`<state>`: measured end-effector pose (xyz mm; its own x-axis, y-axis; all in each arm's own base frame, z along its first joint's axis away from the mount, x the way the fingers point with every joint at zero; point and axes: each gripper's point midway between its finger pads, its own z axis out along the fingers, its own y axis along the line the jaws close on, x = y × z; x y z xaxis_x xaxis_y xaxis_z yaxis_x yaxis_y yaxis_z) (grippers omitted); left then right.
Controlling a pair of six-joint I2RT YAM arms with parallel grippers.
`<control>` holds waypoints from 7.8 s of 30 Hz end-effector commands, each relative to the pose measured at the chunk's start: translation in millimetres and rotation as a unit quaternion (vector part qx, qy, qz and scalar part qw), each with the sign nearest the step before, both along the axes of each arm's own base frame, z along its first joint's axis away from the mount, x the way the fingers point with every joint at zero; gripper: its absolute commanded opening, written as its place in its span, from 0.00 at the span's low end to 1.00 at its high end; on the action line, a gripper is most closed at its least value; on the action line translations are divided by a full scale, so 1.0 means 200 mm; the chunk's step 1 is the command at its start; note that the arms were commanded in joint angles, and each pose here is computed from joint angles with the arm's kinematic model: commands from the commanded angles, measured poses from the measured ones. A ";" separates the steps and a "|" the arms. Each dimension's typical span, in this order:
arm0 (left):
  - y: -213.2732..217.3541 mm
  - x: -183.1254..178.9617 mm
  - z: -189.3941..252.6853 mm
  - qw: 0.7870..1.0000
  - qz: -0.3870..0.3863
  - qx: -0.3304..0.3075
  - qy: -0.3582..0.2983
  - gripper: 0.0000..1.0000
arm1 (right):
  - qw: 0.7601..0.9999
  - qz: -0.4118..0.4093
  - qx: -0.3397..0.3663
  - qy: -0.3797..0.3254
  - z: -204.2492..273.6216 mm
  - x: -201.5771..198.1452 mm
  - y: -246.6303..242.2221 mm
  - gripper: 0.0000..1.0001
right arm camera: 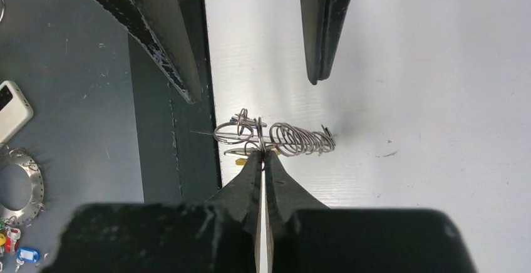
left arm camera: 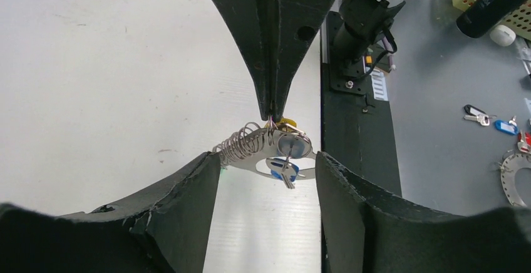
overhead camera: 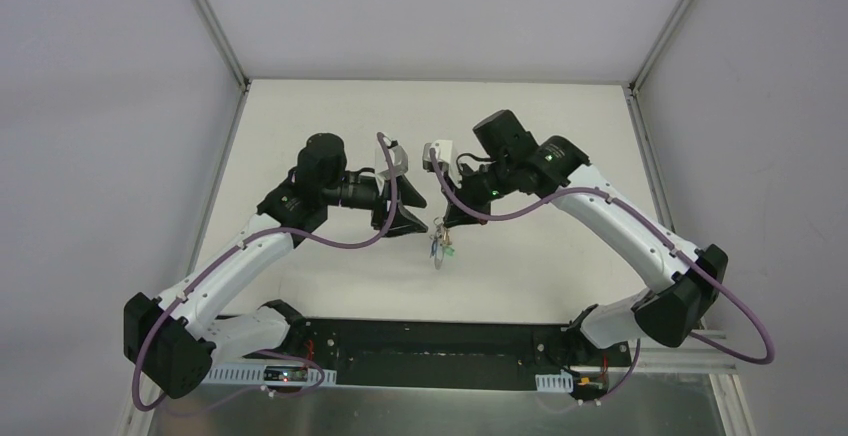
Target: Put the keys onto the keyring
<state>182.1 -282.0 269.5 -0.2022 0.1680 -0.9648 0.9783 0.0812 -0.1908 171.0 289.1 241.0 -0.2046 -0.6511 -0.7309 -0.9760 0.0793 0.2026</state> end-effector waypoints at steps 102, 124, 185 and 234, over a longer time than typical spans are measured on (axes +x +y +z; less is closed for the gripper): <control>-0.05 -0.02 0.19 0.996 0.017 -0.055 0.062 0.00 | 0.970 0.002 0.187 0.156 0.18 -0.01 0.02 0.44; -0.07 -0.02 0.21 0.993 0.014 -0.077 0.084 0.00 | 0.965 0.022 0.191 0.180 0.15 -0.02 0.08 0.17; -0.09 0.04 0.25 0.986 0.031 -0.129 0.101 0.00 | 0.970 0.021 0.208 0.123 0.30 -0.01 0.04 0.29; -0.03 0.09 0.13 0.997 0.048 -0.056 0.021 0.53 | 1.000 -0.015 0.003 0.010 0.10 0.05 0.05 0.00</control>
